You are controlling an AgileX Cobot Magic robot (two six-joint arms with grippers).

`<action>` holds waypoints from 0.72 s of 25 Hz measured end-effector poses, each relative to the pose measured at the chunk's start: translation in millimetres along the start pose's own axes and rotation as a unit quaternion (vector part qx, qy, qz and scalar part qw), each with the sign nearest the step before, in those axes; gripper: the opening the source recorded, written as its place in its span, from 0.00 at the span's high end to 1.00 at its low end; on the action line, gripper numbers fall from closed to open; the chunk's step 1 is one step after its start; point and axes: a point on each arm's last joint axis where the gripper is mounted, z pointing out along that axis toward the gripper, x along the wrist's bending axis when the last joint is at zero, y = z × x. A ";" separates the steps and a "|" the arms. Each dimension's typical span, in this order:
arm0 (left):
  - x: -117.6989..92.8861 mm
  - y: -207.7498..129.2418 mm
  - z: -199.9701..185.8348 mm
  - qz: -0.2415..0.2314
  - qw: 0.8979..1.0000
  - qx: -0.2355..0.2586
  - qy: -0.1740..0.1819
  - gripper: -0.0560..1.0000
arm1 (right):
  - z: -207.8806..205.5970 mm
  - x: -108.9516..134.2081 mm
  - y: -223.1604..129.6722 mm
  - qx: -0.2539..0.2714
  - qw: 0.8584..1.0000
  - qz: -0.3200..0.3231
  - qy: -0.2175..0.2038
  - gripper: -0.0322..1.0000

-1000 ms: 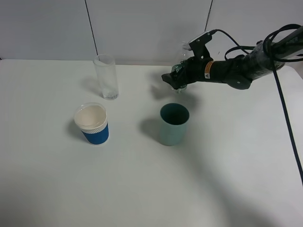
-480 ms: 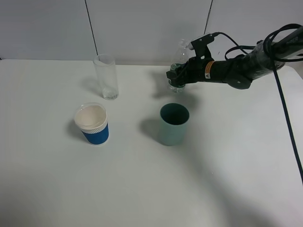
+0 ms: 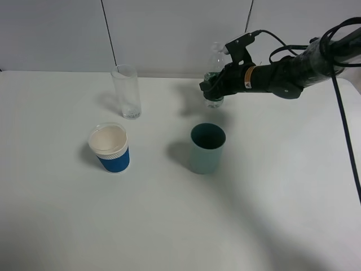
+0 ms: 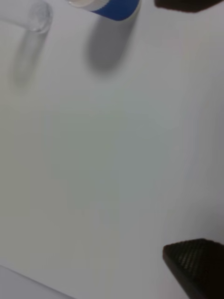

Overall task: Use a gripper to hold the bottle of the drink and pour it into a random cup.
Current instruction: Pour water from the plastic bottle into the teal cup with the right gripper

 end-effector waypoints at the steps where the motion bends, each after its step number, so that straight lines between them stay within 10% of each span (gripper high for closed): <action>1: 0.0 0.0 0.0 0.000 1.000 0.000 0.000 0.02 | -3.0 2.0 6.5 -0.003 1.000 -0.008 0.000 0.43; 18: 0.0 0.0 0.0 0.000 1.000 0.000 0.000 0.02 | -72.1 27.3 54.8 -0.014 0.999 -0.046 -0.009 0.43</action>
